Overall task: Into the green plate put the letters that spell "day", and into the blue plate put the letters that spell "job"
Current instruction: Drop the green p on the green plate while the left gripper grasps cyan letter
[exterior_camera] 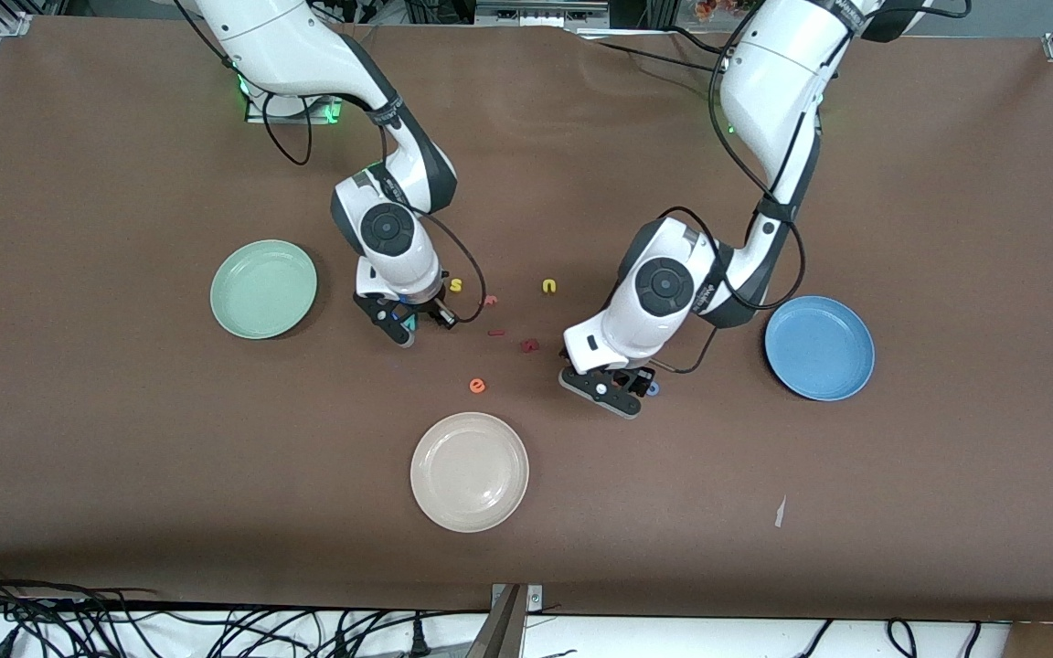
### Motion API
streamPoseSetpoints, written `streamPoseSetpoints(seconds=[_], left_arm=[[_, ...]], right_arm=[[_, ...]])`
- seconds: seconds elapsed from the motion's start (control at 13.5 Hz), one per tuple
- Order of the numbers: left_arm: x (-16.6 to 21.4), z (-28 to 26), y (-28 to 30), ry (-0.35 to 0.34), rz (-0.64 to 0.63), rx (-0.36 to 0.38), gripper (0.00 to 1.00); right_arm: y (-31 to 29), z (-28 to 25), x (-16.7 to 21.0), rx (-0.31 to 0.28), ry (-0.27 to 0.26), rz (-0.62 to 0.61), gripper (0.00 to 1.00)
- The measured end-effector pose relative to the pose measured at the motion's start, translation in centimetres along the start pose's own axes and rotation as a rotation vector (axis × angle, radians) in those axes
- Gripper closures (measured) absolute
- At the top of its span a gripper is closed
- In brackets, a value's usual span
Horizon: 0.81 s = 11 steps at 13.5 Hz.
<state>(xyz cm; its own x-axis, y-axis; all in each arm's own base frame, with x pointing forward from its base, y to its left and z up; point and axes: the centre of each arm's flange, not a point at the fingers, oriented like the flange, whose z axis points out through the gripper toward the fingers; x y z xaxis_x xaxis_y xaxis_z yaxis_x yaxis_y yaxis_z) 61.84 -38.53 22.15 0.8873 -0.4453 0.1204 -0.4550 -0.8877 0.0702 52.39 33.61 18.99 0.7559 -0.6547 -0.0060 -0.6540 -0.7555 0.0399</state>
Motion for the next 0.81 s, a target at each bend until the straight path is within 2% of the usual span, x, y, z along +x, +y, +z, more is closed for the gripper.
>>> streamPoseSetpoints(seconds=[0.15, 0.44, 0.67, 0.81], left_arm=[[-0.3, 0.5, 1.1, -0.006, 0.040, 0.025, 0.01], [-1.5, 2.3, 3.2, -0.003, 0.083, 0.043, 0.02], [-2.9, 4.4, 4.0, -0.008, 0.100, 0.052, 0.02], [-3.1, 4.9, 3.7, -0.014, 0.099, 0.056, 0.03]], right_arm=[[1.6, -3.3, 3.6, -0.059, 0.001, -0.060, 0.73], [6.8, -9.6, 10.1, -0.160, -0.044, -0.168, 0.73], [12.3, -10.2, 15.9, -0.184, -0.082, -0.254, 0.73], [17.5, -8.9, 19.7, -0.150, -0.167, -0.292, 0.73]])
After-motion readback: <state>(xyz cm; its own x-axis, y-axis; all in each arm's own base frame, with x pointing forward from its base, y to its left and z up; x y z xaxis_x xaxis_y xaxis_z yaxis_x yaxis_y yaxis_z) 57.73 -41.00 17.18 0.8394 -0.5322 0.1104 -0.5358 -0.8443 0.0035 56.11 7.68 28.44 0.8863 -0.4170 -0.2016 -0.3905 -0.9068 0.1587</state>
